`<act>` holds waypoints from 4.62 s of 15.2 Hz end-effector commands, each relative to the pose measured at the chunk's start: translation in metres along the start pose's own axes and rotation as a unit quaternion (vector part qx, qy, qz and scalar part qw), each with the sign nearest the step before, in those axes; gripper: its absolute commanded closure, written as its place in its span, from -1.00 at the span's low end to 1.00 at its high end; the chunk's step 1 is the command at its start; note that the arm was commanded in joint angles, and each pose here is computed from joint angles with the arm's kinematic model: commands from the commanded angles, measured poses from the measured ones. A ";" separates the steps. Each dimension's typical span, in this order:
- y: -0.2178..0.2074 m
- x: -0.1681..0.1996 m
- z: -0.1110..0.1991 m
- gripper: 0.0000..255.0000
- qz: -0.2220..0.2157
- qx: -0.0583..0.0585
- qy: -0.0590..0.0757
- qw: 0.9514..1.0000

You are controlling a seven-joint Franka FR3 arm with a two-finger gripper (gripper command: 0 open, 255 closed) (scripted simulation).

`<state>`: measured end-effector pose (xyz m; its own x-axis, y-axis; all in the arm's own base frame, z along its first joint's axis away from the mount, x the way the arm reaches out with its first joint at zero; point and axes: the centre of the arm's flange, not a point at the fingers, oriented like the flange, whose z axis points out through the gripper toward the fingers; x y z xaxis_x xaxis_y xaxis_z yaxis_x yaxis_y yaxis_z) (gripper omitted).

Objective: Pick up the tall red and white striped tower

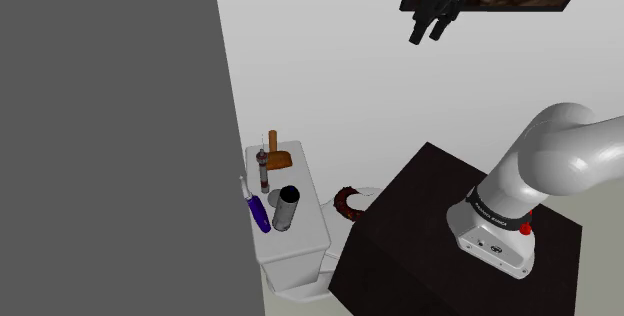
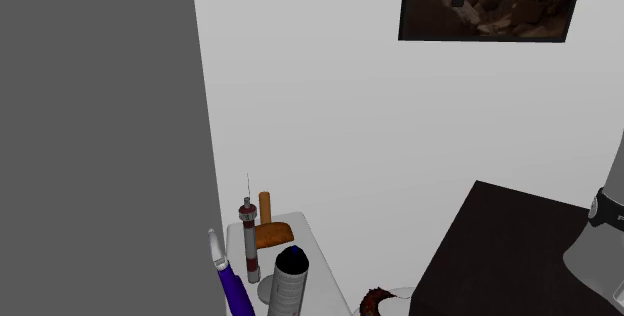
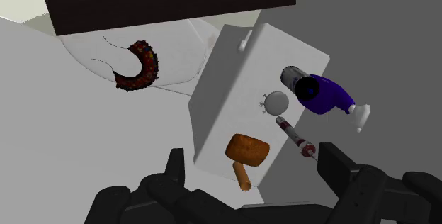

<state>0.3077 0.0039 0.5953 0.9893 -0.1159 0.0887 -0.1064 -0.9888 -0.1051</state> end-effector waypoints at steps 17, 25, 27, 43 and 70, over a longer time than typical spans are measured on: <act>-0.072 0.079 0.176 -1.00 -0.028 0.030 0.018 0.999; -0.114 0.119 0.261 -1.00 -0.041 0.045 0.027 0.998; -0.125 0.129 0.282 -1.00 -0.045 0.048 0.029 0.997; -0.214 0.206 0.436 -1.00 -0.071 0.076 0.046 0.994; -0.215 0.206 0.434 1.00 -0.071 0.076 0.046 0.994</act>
<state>0.5782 0.2333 0.2013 0.9794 0.0078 0.2019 0.0558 -0.9708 -0.2333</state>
